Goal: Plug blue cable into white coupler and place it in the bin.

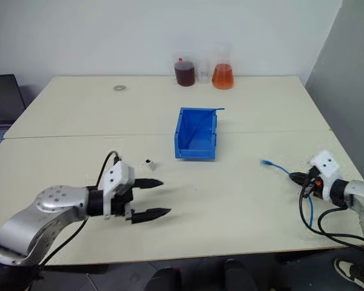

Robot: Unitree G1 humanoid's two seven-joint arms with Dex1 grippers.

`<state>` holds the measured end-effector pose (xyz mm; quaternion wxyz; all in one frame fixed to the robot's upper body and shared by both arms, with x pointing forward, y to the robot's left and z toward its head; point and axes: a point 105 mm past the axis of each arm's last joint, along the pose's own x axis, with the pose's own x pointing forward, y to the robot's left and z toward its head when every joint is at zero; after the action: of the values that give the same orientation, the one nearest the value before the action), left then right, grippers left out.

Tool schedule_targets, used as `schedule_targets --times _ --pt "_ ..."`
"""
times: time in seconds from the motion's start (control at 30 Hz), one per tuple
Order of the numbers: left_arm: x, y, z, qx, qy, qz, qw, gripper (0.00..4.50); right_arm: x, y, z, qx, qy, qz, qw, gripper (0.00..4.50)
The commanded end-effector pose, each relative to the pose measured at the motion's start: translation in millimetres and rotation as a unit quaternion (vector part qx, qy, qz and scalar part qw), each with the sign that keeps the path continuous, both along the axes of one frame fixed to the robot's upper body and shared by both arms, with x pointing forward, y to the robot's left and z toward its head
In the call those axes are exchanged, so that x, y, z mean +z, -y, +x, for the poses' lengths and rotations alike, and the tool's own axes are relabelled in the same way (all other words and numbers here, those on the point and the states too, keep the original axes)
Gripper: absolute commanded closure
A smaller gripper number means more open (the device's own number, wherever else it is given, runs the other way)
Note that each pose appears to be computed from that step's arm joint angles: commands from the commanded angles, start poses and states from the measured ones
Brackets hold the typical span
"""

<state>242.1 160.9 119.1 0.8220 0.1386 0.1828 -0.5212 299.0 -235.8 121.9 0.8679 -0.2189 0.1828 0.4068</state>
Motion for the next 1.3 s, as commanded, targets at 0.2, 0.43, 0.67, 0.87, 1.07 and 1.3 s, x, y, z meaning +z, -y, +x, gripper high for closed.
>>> schedule_targets --times 0.2,0.43,0.67,0.87,1.07,1.3 --pt "-20.4 -58.1 -14.3 0.093 0.002 0.035 0.995 0.0 4.2 -116.1 -13.4 0.25 0.022 -0.005 0.968 4.45" --pt "-19.4 -75.1 -14.0 0.155 0.003 0.006 0.988 0.0 -17.6 -181.8 -17.7 0.343 0.025 0.011 0.939 4.45" --pt "-11.9 -61.7 -18.3 0.123 -0.004 0.017 0.992 0.0 -29.1 -195.0 -11.7 0.35 0.025 0.004 0.937 4.45" --pt "-8.6 -48.1 -15.5 0.093 0.0 0.034 0.995 0.0 -21.2 -198.5 -4.8 0.343 0.024 0.025 0.939 3.39" --pt "-14.4 -37.3 -13.2 0.062 -0.003 0.043 0.997 0.0 -4.1 -189.3 -1.4 0.328 0.032 0.034 0.943 1.74" --pt "-28.1 -36.6 -4.6 0.05 -0.004 0.056 0.997 0.0 23.4 -177.7 -25.9 0.332 0.025 0.051 0.941 0.5"
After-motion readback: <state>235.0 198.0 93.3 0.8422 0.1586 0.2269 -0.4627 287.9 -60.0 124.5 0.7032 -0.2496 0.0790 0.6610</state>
